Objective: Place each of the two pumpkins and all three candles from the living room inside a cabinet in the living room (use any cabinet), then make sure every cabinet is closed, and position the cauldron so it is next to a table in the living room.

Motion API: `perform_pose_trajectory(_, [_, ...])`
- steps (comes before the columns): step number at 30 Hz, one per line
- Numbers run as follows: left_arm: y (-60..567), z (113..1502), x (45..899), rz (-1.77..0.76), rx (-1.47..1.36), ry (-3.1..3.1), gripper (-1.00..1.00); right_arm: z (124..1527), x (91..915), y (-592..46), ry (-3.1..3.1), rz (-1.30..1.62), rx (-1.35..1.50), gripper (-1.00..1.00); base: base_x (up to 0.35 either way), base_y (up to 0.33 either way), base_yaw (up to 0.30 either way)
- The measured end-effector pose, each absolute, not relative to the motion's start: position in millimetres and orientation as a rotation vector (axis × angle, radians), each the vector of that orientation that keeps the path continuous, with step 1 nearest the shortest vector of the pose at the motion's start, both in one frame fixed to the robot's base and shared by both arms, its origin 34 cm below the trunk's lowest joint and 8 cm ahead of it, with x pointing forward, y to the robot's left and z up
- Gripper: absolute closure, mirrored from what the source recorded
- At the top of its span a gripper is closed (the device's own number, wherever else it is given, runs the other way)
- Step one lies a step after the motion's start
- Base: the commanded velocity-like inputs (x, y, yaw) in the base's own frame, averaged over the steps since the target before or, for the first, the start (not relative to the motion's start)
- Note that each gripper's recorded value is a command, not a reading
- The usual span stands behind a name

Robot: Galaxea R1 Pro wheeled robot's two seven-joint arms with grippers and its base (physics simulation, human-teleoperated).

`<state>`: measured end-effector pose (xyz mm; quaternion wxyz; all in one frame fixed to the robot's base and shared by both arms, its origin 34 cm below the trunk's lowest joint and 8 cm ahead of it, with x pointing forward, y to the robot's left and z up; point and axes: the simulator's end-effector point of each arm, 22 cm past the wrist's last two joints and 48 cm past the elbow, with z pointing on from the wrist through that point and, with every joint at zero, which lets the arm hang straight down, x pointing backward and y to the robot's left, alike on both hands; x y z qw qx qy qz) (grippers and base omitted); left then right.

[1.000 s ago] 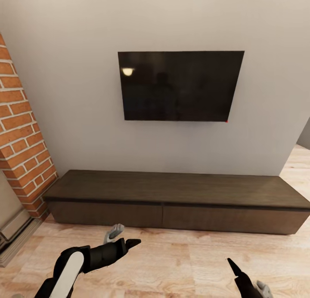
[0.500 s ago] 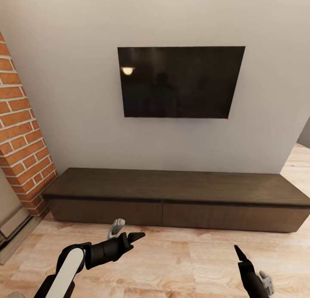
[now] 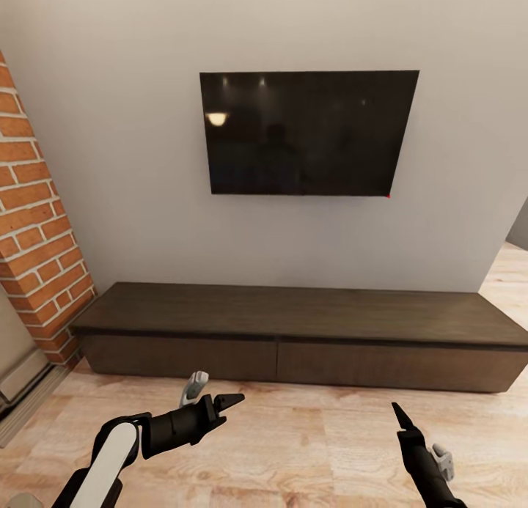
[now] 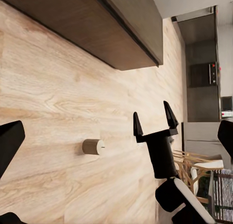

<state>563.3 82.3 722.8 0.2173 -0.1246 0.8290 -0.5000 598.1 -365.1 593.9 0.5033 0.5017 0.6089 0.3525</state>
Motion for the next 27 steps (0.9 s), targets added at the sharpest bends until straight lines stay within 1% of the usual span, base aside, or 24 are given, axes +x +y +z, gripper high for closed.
perform_pose_trajectory(4, [82.2,715.4,562.1,-1.387,-0.344,2.295,-1.0,590.2,599.3,-362.6,1.462,0.884,1.204,-1.0,0.0,0.0,0.0])
perform_pose_trajectory(8, [81.4,707.5,560.6,-1.389,-0.343,2.296,-1.0,603.9,602.4,-344.3,1.409,1.025,1.14,-1.0,0.0,0.0,0.0])
perform_pose_trajectory(11, [79.8,701.6,559.0,-1.391,-0.339,2.297,-1.0,605.0,603.3,-342.0,1.395,1.034,1.109,-1.0,0.0,0.0,0.0])
perform_pose_trajectory(14, [76.6,695.4,556.3,-1.395,-0.329,2.302,-1.0,591.8,601.6,-352.4,1.403,0.959,1.131,-1.0,0.0,0.0,0.0])
perform_pose_trajectory(17, [74.8,689.2,554.4,-1.396,-0.323,2.305,-1.0,580.8,599.4,-356.4,1.403,0.945,1.163,-1.0,0.0,0.0,0.0])
perform_pose_trajectory(22, [74.1,679.0,552.4,-1.397,-0.32,2.306,-1.0,573.2,598.2,-352.4,1.334,1.054,1.256,-1.0,0.0,0.0,0.0])
perform_pose_trajectory(27, [74.0,668.8,550.5,-1.398,-0.32,2.305,-1.0,586.6,598.7,-346.7,1.246,1.154,1.203,-1.0,0.0,0.0,0.0])
